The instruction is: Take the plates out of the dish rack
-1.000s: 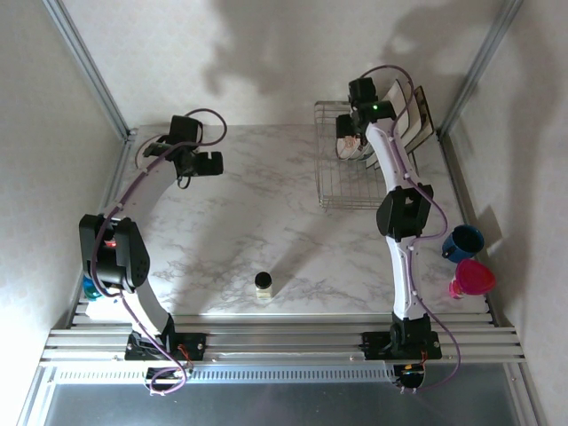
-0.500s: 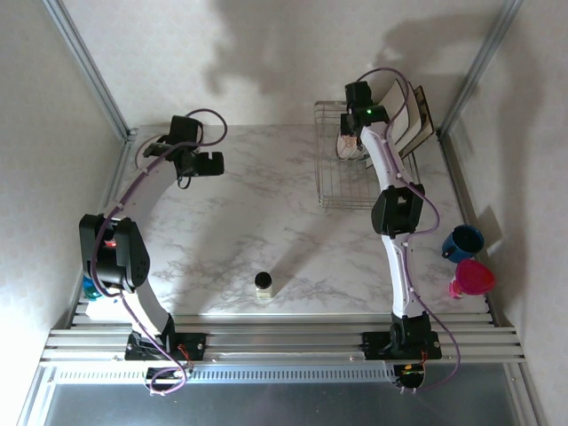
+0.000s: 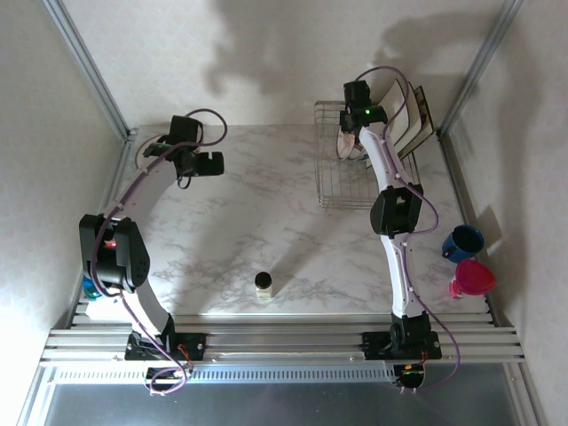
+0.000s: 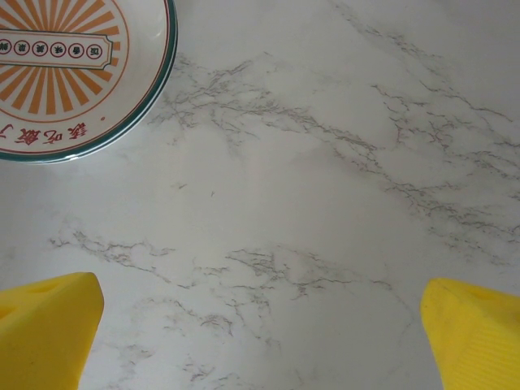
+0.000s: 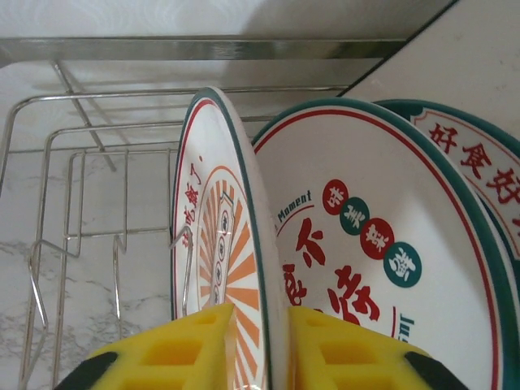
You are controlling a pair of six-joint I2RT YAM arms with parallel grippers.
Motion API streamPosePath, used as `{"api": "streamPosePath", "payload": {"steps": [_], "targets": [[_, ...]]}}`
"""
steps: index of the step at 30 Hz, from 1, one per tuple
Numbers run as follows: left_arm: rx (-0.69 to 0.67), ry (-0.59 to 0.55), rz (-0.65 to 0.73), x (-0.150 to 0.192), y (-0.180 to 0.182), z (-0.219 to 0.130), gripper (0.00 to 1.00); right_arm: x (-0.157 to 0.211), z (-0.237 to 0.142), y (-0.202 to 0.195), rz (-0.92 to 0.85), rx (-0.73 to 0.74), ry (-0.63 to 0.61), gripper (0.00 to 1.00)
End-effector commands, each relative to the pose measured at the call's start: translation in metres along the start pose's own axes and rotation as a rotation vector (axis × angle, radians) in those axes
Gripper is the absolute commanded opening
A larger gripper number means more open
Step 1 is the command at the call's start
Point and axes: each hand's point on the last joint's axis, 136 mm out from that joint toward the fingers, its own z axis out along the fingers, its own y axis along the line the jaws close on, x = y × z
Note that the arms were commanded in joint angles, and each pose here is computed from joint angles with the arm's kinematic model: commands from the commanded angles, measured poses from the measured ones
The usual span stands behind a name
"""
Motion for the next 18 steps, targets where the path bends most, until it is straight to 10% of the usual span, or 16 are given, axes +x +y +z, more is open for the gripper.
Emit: {"api": "streamPosePath", "payload": {"steps": [1,7,18], "targets": [[0.015,0.004,0.019,0.005,-0.004,-0.003,1.00,-0.001,0.002,0.007,0.014,0.005,-0.014,0.18],[0.014,0.015,0.014,0.011,-0.003,-0.002,1.00,-0.002,-0.004,0.012,0.009,0.008,-0.017,0.01],[0.011,0.023,0.006,0.018,-0.001,-0.004,1.00,-0.031,-0.047,0.005,0.020,0.000,-0.085,0.00]]}}
